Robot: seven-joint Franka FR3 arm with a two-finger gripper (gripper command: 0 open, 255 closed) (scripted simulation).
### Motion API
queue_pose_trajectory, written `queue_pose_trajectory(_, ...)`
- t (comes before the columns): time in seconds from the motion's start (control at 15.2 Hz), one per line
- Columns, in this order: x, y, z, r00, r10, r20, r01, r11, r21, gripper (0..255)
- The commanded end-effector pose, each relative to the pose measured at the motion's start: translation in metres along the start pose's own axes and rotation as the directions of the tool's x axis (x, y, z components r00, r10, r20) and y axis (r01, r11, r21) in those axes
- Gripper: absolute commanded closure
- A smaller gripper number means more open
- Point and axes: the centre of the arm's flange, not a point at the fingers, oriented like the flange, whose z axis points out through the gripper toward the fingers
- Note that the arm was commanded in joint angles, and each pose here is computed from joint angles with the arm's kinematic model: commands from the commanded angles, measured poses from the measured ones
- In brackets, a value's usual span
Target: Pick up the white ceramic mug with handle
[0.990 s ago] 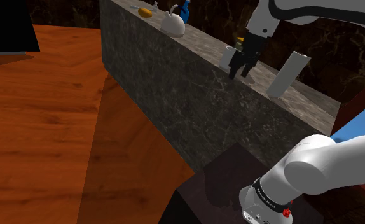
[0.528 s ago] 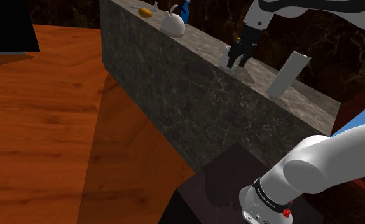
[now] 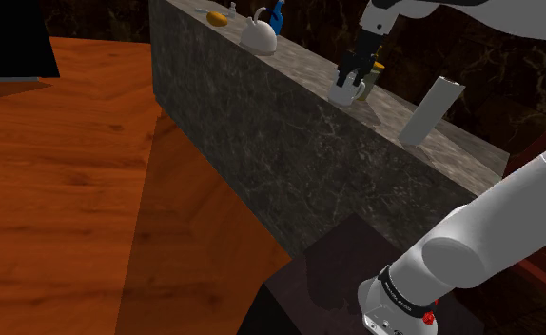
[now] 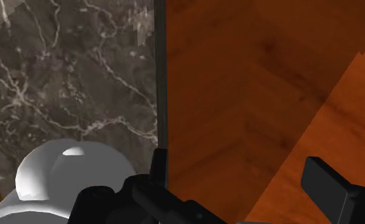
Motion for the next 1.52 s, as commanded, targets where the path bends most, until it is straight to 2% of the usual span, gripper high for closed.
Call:
queue_pose_trajectory(0.0,0.019,0.017,-0.006,1.000,0.000,-0.006,0.000,1.000,-0.002,0)
queue_pose_trajectory(0.46,0.078,0.076,-0.019,1.000,0.002,-0.023,-0.002,1.000,-0.005,0)
queue_pose_trajectory(1.06,0.078,0.075,0.021,1.000,0.002,-0.023,-0.002,1.000,-0.005,0)
queue_pose_trajectory(1.12,0.078,0.075,0.021,1.000,0.002,-0.023,-0.002,1.000,-0.004,255)
queue_pose_trajectory(1.45,0.078,0.075,0.021,1.000,0.002,-0.023,-0.002,1.000,-0.004,255)
